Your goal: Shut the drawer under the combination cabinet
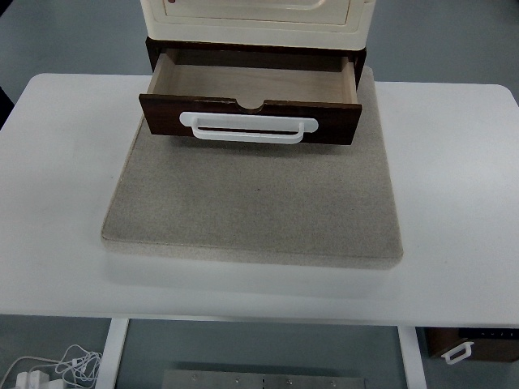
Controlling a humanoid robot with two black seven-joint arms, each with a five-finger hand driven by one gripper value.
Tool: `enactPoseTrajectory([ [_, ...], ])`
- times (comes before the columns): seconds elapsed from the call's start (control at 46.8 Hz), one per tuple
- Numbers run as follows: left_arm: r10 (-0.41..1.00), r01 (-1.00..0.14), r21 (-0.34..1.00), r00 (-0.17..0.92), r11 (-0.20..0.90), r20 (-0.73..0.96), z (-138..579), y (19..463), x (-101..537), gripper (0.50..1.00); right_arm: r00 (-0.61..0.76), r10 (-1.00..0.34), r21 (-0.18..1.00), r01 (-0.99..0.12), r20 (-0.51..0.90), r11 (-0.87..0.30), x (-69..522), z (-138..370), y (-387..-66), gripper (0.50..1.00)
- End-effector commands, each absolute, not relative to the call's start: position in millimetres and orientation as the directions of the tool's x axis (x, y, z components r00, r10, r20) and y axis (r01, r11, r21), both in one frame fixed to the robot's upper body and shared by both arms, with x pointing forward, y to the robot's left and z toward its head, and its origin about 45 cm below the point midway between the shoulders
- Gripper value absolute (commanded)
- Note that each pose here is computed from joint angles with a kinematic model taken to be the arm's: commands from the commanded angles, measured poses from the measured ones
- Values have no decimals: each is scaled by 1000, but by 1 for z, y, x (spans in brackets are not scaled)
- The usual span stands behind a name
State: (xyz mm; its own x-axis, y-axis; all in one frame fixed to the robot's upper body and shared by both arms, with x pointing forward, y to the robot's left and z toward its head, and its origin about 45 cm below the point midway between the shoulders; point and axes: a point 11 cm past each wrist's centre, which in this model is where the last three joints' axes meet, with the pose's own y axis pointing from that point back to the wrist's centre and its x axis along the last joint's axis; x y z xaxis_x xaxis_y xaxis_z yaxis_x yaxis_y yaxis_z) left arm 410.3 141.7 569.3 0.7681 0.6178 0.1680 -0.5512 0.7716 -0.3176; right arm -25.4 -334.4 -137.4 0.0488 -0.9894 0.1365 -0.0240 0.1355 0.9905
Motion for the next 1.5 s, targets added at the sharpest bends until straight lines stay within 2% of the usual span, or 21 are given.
enactPoseTrajectory([
  [0.0, 564, -512, -249, 791, 822, 237, 552, 120, 399, 994, 50, -989, 990, -24, 137, 136, -25, -137, -335, 952],
  [0.128, 498, -473, -158, 803, 867, 327, 525, 98, 389, 994, 48, -989, 990, -24, 137, 136, -25, -137, -335, 952],
  [0.278, 424, -437, -48, 833, 898, 356, 493, 79, 380, 994, 50, -989, 990, -24, 137, 136, -25, -137, -335, 952],
  [0.491, 319, -399, 116, 850, 910, 420, 455, 67, 370, 994, 48, -990, 991, -24, 136, 135, -25, -137, -334, 952],
  [0.662, 175, -329, 290, 875, 899, 451, 420, 63, 354, 994, 50, -989, 990, -24, 137, 136, -25, -137, -335, 952],
  [1.026, -54, -225, 592, 908, 774, 415, 361, 69, 337, 996, 50, -989, 990, -24, 137, 136, -25, -137, -335, 952],
  [1.474, -50, -295, 769, 919, 566, 390, 331, 99, 359, 996, 50, -989, 990, -24, 137, 136, -25, -137, -335, 952],
])
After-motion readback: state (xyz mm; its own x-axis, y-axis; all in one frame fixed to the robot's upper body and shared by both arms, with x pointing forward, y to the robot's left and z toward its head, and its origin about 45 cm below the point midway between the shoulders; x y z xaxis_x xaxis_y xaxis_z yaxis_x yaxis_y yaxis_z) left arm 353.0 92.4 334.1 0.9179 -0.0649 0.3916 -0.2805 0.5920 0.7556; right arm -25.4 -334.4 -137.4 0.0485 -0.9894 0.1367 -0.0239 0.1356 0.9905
